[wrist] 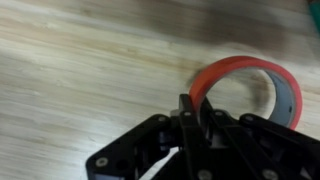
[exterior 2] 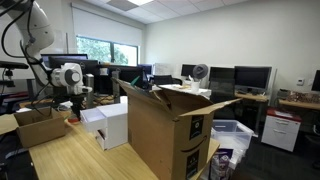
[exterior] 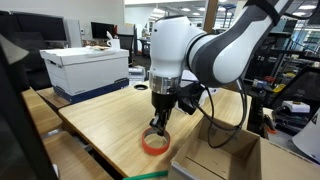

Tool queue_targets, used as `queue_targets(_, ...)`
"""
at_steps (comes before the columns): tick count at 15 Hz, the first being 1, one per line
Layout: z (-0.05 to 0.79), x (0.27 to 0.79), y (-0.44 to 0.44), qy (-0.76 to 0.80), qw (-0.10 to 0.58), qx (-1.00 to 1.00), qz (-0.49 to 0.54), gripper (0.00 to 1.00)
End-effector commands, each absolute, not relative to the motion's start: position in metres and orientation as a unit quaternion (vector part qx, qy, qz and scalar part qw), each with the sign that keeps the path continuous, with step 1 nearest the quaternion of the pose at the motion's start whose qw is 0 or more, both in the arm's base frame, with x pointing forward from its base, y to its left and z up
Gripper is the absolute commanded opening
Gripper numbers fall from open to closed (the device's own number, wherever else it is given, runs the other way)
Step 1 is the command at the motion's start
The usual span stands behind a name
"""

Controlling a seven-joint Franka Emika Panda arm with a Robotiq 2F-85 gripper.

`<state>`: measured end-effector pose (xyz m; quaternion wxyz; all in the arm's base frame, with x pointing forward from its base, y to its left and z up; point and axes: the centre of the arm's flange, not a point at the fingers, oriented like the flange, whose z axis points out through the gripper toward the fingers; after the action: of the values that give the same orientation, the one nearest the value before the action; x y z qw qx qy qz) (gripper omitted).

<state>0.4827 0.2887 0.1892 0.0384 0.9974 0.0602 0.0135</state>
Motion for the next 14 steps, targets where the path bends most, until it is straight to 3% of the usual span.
queue_targets(1,0.216,0.479,0.286,0.070,0.035,0.997,0.008,0.05)
queue_targets(14,0.299,0.509,0.247,0.117,0.046,0.992,0.025,0.05)
